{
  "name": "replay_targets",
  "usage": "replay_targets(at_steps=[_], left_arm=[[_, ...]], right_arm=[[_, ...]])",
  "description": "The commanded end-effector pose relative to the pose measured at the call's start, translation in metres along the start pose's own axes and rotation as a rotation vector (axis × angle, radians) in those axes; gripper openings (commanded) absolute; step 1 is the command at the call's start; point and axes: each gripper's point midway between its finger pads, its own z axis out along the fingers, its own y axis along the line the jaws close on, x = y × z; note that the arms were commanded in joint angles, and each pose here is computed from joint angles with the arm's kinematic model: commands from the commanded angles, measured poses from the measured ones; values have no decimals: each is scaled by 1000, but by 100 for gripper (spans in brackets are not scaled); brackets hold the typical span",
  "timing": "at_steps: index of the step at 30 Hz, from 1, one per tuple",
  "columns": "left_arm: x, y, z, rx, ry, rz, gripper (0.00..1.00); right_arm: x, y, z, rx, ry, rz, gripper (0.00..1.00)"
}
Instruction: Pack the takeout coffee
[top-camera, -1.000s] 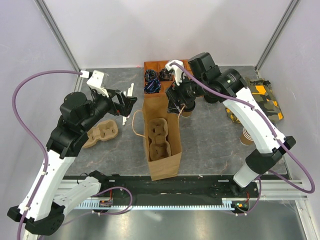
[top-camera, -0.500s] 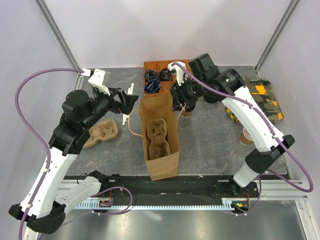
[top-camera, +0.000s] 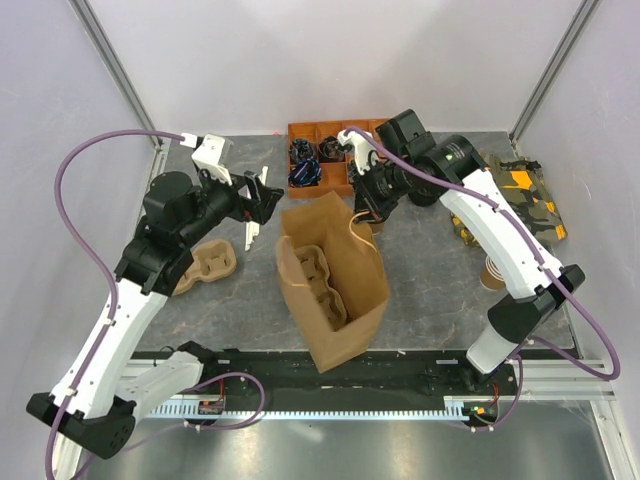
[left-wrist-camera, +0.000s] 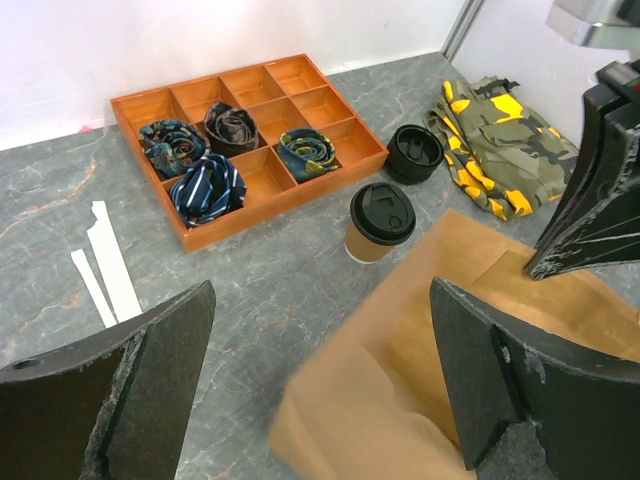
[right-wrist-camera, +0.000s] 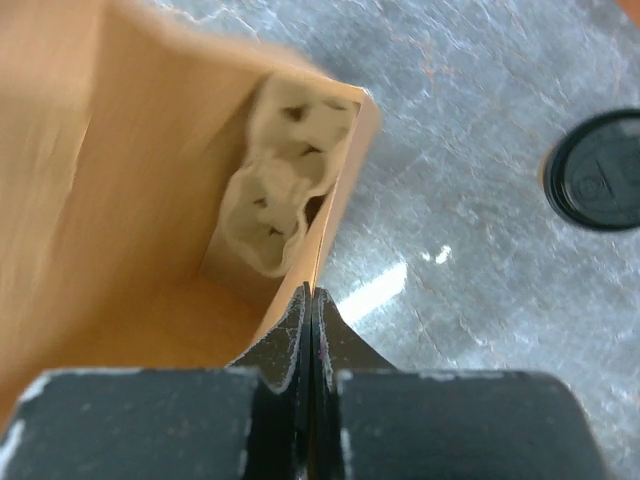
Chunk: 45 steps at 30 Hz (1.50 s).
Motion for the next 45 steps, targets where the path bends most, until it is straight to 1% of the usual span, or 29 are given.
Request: replay_targets(at_steps=[1, 6, 10, 15, 18, 19, 21, 22, 24, 25, 26, 27, 28, 29, 31, 32, 35, 39, 41, 45], left_arm=[[-14, 0, 13, 29, -54, 14, 95], [-3, 7, 33, 42, -21, 5, 96], [6, 5, 49, 79, 0, -2, 96], [20, -6, 69, 179, 27, 0, 95], [38, -15, 87, 257, 95, 7, 98], [46, -16, 99, 280, 129, 1, 99], [54, -20, 111, 307, 157, 15, 100], [62, -22, 124, 322, 186, 15, 100], [73, -29, 138, 344, 224, 39, 100], [67, -32, 145, 350, 216, 45, 100], [83, -29, 158, 348, 259, 43, 100], [88, -35, 164, 361, 276, 45, 100], [82, -37, 171, 363, 264, 55, 100], [96, -36, 182, 358, 294, 58, 100], [95, -43, 194, 365, 289, 72, 100], [106, -46, 201, 375, 307, 83, 100], [110, -55, 213, 393, 311, 104, 100], [127, -62, 233, 404, 336, 122, 100], [133, -65, 240, 416, 337, 177, 100], [145, -73, 256, 423, 353, 219, 100]], right_arm=[[10, -5, -18, 21, 12, 50, 0], [28, -4, -38, 60, 13, 88, 0], [35, -14, -56, 152, -11, 87, 0], [56, -22, -81, 236, -17, 90, 0], [69, -28, -97, 278, -30, 107, 0], [73, -36, -104, 310, -35, 127, 0], [83, -41, -113, 343, -49, 155, 0], [86, -48, -120, 371, -65, 181, 0], [88, -52, -133, 404, -105, 202, 0], [89, -53, -136, 412, -114, 209, 0], [89, -54, -141, 423, -128, 213, 0], [91, -55, -146, 438, -142, 217, 0], [92, -58, -150, 453, -150, 231, 0], [92, -58, -152, 453, -156, 231, 0], [92, -60, -159, 470, -167, 225, 0], [93, -64, -165, 499, -170, 230, 0], [94, -67, -171, 519, -181, 240, 0], [101, -83, -182, 596, -189, 300, 0], [103, -87, -186, 616, -196, 320, 0], [104, -89, -190, 623, -209, 335, 0]])
